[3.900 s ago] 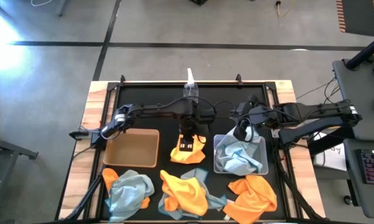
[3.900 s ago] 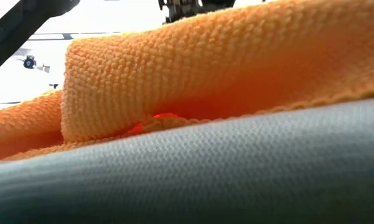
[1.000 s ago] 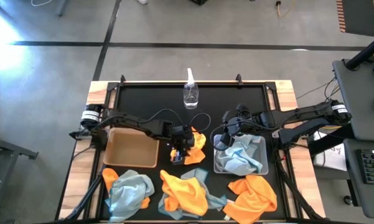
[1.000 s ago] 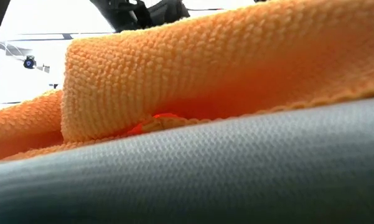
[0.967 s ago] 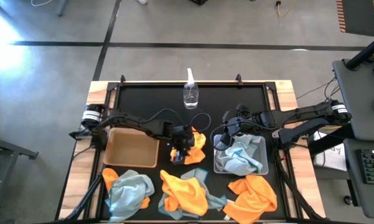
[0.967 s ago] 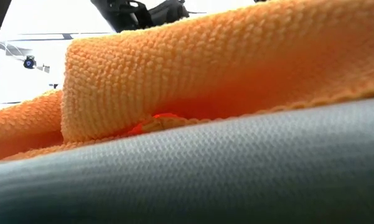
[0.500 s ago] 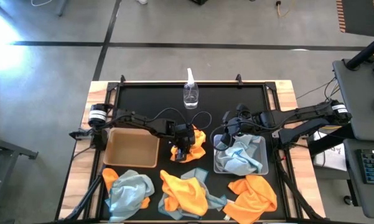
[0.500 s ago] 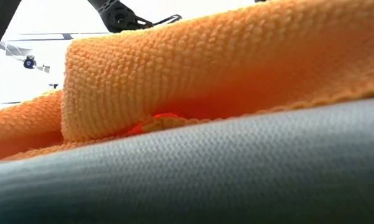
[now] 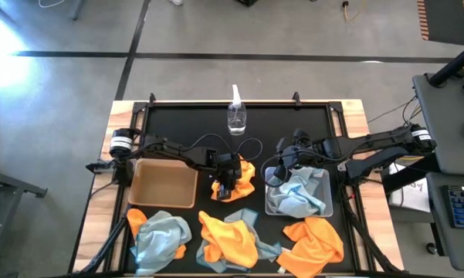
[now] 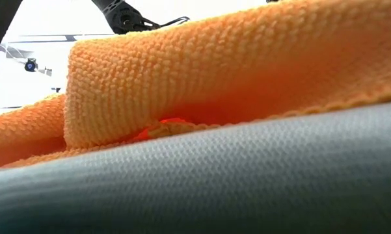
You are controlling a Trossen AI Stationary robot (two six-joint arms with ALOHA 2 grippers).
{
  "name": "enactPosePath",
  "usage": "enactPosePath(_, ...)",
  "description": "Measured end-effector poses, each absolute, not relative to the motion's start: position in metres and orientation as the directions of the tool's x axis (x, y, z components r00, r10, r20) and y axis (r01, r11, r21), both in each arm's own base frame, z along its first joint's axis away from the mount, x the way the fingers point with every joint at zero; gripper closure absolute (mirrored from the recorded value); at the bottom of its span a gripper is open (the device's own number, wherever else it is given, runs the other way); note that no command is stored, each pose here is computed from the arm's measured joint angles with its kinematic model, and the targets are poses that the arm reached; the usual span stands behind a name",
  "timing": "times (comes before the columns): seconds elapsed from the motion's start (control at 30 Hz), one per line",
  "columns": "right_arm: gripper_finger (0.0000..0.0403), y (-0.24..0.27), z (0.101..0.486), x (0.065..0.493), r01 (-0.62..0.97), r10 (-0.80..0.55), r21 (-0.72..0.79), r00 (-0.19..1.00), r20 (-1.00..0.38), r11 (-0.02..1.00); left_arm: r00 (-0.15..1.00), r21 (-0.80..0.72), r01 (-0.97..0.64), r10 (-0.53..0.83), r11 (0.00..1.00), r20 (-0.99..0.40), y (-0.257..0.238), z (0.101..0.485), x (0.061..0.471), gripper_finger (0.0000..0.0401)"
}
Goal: Sort microfiber towel by color & place in baskets
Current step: Put the top orange microfiber cloth into the orange bin
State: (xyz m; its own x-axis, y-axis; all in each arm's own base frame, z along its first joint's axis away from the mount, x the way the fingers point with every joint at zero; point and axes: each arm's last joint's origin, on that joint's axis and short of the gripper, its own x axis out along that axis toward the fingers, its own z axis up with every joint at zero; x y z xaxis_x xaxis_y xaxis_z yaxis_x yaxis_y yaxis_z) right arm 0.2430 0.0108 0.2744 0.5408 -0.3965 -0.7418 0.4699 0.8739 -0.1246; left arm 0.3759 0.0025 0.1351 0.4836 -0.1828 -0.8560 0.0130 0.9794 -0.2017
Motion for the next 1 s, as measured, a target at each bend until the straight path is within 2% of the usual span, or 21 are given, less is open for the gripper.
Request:
enactPosePath(0.17, 0.0284, 0.011, 0.274, 0.243, 0.47, -0.397, -0.125, 0.541, -0.742, 0.874, 0.48, -0.209, 0.01, -0.188, 0.978, -0.857, 0.002, 0.135, 0.375, 0.0396)
enactPosePath(0.43, 0.0284, 0.011, 0.274, 0.243, 0.469, -0.397, -0.126, 0.541, -0.741, 0.874, 0.399, -0.289, 0.009, -0.268, 0.957, -0.877, -0.001, 0.153, 0.379, 0.04)
enactPosePath(0.73, 0.0284, 0.011, 0.274, 0.243, 0.468, -0.397, -0.127, 0.541, -0.741, 0.874, 0.335, -0.24, 0.086, -0.255, 0.967, -0.907, -0.004, 0.202, 0.391, 0.0401)
enactPosePath(1.0, 0.0284, 0.011, 0.274, 0.243, 0.466, -0.397, -0.13, 0.541, -0.741, 0.875, 0.231, -0.202, 0.091, -0.218, 0.975, -0.948, -0.004, 0.244, 0.387, 0.0401)
